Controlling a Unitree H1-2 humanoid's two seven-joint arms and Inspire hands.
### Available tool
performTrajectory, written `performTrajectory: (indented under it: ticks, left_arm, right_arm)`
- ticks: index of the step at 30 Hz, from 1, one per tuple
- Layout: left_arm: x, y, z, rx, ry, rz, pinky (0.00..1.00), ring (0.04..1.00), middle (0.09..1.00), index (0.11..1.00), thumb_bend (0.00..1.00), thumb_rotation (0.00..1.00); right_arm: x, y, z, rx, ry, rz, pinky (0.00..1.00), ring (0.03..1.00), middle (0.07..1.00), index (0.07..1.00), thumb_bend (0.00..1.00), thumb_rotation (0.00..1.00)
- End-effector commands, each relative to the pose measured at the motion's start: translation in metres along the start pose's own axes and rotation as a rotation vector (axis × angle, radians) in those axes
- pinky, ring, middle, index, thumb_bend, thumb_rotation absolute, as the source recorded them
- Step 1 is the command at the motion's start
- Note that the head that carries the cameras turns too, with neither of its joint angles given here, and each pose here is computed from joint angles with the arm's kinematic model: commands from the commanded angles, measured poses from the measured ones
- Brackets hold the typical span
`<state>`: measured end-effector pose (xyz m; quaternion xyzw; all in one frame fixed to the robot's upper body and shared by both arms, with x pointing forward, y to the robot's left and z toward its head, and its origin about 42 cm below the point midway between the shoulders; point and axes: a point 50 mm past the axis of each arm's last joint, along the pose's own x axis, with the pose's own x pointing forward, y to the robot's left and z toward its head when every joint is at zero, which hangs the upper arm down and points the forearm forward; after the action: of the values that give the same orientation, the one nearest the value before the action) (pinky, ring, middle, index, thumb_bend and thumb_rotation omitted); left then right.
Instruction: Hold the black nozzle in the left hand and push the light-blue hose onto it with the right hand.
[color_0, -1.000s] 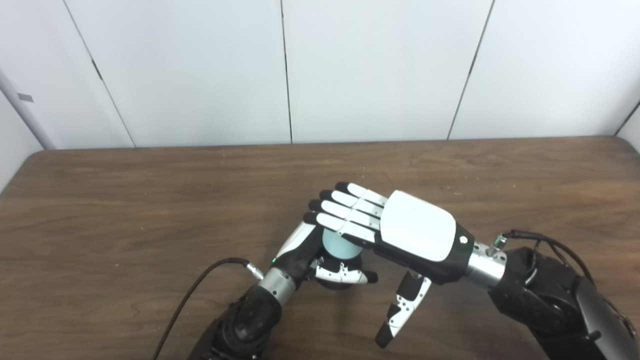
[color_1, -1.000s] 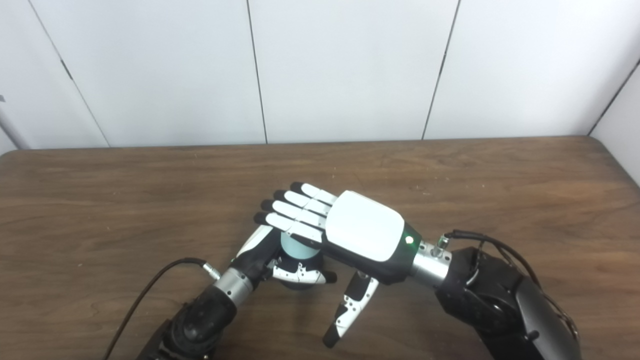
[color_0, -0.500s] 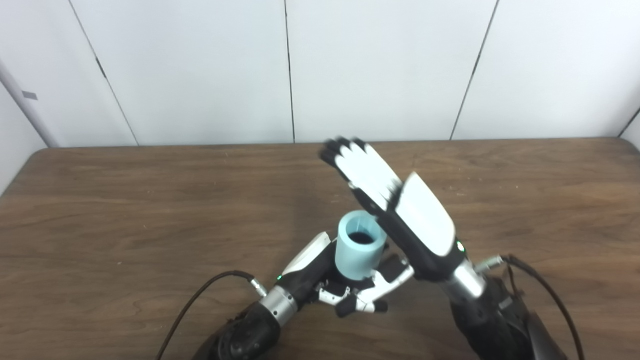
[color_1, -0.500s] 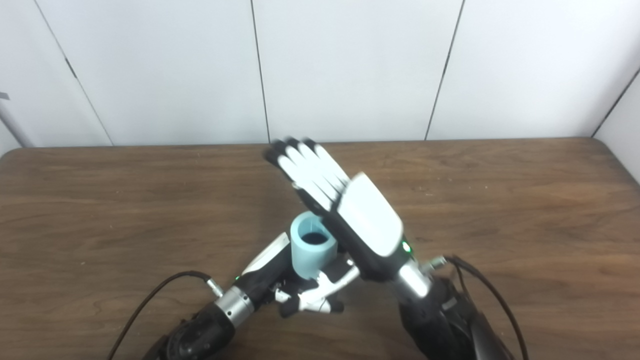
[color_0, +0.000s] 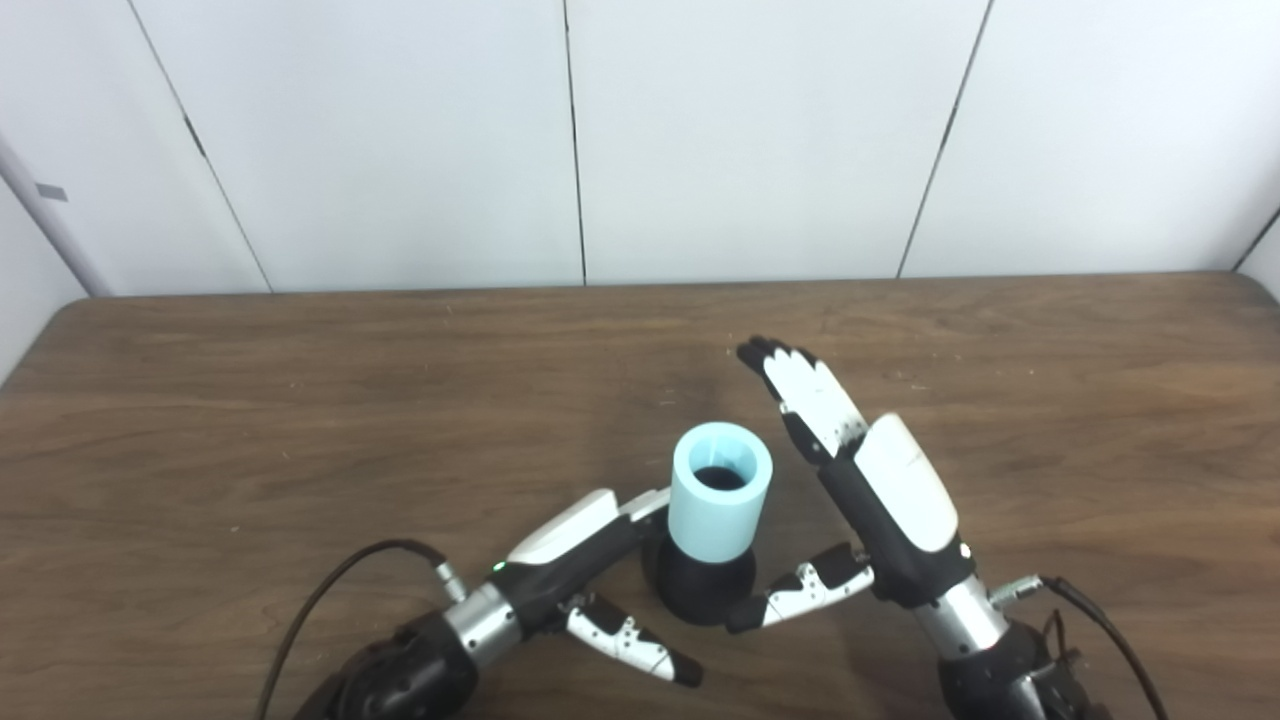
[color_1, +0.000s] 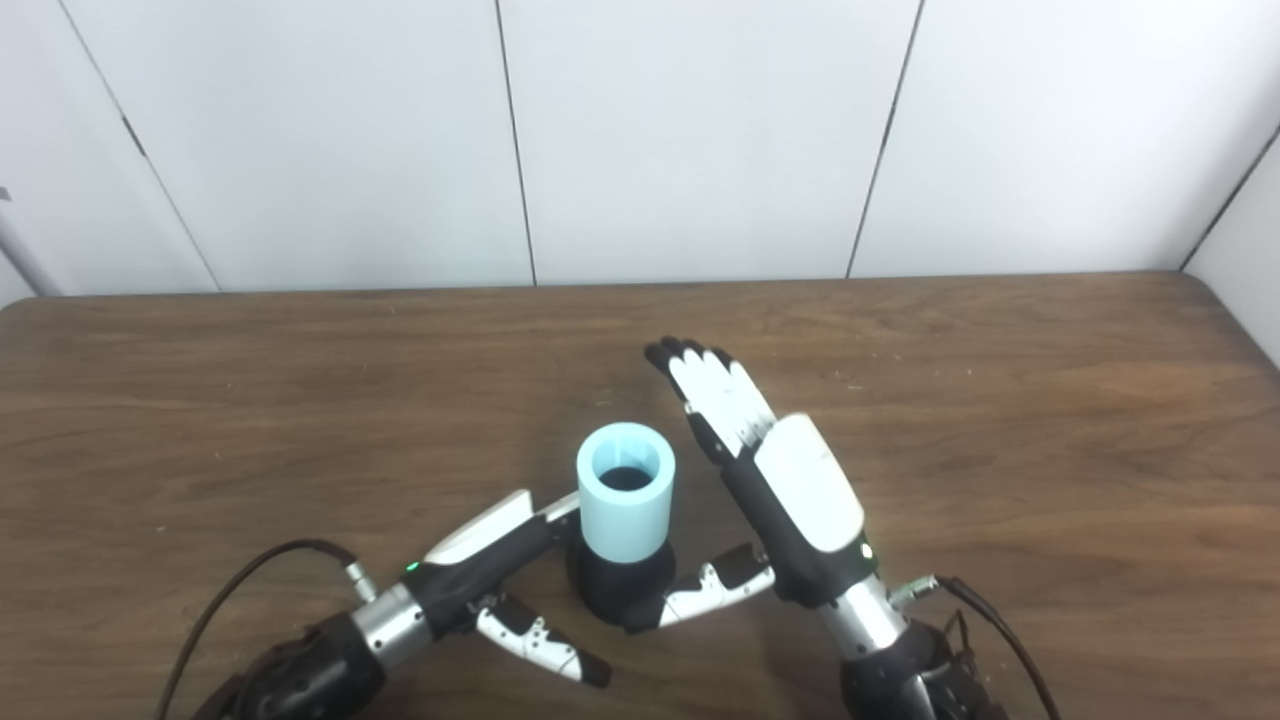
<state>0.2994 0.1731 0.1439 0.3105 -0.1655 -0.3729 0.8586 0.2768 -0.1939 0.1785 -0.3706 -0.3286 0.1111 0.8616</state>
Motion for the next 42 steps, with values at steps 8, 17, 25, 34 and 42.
performTrajectory:
  ticks: [8,17,25,34,42]
  left_arm:
    - [-0.031,0.028,0.020,-0.098,-0.058,0.236,1.00,1.000,1.000,1.000,1.00,0.35]
    - [-0.032,0.014,0.024,-0.288,0.015,0.561,1.00,1.000,1.000,1.000,1.00,0.62]
    - [-0.027,0.007,0.026,-0.314,0.129,0.701,1.00,1.000,1.000,1.000,1.00,0.92]
    - [-0.023,0.006,0.035,-0.486,0.192,0.786,1.00,1.000,1.000,1.000,0.80,1.00]
    - [-0.027,0.008,0.030,-0.447,0.196,0.792,1.00,1.000,1.000,1.000,0.79,1.00]
  right_arm:
    - [-0.007,-0.015,-0.004,0.078,0.015,-0.080,1.00,1.000,1.000,1.000,1.00,0.70]
    - [-0.017,-0.002,0.000,0.648,0.321,-0.178,1.00,1.000,1.000,1.000,0.89,0.98]
    - [-0.019,0.005,-0.009,0.860,0.483,-0.169,1.00,1.000,1.000,1.000,0.82,1.00]
    - [-0.019,0.006,-0.015,0.857,0.550,-0.193,1.00,1.000,1.000,1.000,0.78,1.00]
    - [-0.019,0.009,-0.016,0.806,0.566,-0.201,1.00,1.000,1.000,1.000,0.76,1.00]
